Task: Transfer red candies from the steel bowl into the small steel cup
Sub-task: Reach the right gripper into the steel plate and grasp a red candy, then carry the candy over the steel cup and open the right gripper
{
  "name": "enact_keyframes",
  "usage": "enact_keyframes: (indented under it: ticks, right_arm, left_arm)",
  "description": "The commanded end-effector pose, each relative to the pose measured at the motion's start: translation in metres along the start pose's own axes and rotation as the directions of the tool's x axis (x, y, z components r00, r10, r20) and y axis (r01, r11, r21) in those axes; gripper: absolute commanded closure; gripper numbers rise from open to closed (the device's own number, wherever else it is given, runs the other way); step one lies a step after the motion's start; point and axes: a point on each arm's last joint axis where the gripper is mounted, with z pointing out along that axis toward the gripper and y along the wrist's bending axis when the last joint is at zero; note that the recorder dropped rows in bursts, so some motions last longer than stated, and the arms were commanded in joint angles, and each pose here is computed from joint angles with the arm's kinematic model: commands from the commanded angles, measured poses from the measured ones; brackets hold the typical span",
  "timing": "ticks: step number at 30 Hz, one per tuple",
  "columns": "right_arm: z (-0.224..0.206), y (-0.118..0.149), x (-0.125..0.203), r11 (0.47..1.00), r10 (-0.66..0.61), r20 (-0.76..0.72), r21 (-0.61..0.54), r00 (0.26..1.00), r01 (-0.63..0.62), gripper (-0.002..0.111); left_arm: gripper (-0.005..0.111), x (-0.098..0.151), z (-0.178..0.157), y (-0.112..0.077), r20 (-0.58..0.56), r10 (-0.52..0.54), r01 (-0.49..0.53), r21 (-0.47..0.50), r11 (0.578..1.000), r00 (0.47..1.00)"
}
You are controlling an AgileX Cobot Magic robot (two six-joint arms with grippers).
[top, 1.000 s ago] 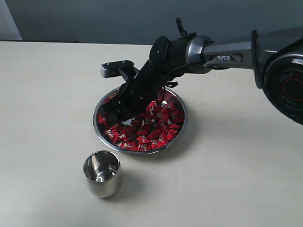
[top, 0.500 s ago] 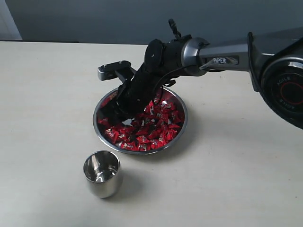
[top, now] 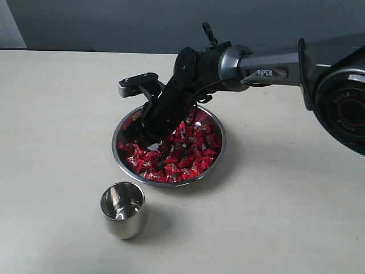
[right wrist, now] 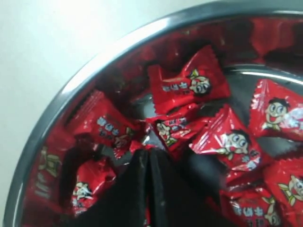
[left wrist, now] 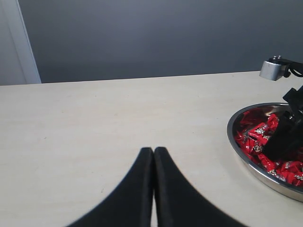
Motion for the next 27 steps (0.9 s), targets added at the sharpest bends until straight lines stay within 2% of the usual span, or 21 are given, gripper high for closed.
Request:
enact_keyframes:
  ticks: [1,8,16,22,27]
  right_arm:
    - [-0.019,0.006,-0.009,0.999,-0.031,0.043,0.014,0.999,0.030,0.109]
    - [-0.066,0.025,-0.020,0.997,-0.075,0.078,-0.009,0.994,0.076,0.109]
    - [-0.110,0.061,-0.004,0.972,-0.196,-0.095,-0.154,0.976,0.180,0.109]
    - [-0.108,0.105,0.007,0.933,-0.318,-0.164,-0.231,0.934,0.277,0.109]
    - [-0.103,0.127,0.016,0.905,-0.402,-0.220,-0.244,0.889,0.349,0.109]
  left_arm:
    - [0.106,0.000,0.000,0.000,0.008,-0.002,0.002,-0.004,1.000,1.000]
    - [0.106,0.000,0.000,0.000,0.008,-0.002,0.002,-0.004,1.000,1.000]
    - [0.106,0.000,0.000,0.000,0.008,-0.002,0.002,-0.004,1.000,1.000]
    - [0.106,0.000,0.000,0.000,0.008,-0.002,0.002,-0.004,1.000,1.000]
    - [0.106,0.000,0.000,0.000,0.008,-0.002,0.002,-0.004,1.000,1.000]
